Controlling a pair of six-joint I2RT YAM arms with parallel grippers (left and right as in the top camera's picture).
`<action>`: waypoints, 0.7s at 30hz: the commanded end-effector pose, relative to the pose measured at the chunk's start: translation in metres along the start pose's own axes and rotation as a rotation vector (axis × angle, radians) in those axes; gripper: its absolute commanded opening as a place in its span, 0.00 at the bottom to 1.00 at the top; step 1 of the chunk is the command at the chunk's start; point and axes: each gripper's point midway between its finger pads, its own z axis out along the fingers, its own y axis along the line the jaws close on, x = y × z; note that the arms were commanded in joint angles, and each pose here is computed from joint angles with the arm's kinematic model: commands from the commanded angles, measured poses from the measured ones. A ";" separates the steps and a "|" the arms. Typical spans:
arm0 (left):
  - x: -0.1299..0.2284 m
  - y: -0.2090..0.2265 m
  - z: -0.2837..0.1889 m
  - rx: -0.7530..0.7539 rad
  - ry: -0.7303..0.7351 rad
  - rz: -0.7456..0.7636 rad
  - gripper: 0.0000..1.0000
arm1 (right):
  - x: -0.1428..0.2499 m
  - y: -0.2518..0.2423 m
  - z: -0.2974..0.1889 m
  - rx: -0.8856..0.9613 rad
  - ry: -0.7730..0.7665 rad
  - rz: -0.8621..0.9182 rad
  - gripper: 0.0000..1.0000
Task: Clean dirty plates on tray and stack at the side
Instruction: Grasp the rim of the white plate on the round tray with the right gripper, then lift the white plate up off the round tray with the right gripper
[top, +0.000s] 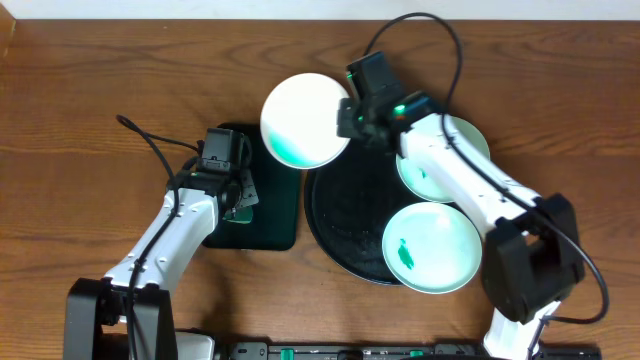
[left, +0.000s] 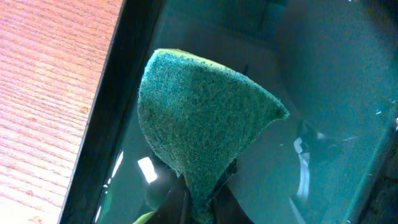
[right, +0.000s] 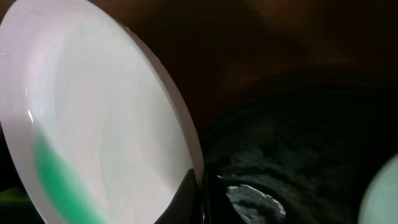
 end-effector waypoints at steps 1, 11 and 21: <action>0.005 0.005 0.001 -0.019 0.004 0.010 0.07 | -0.016 0.018 -0.005 -0.005 -0.089 -0.027 0.01; 0.005 0.005 0.001 -0.019 0.004 0.010 0.07 | -0.036 0.056 -0.018 0.046 -0.294 -0.252 0.01; 0.005 0.005 0.001 -0.019 0.004 0.010 0.08 | -0.046 0.083 -0.038 0.195 -0.461 -0.544 0.01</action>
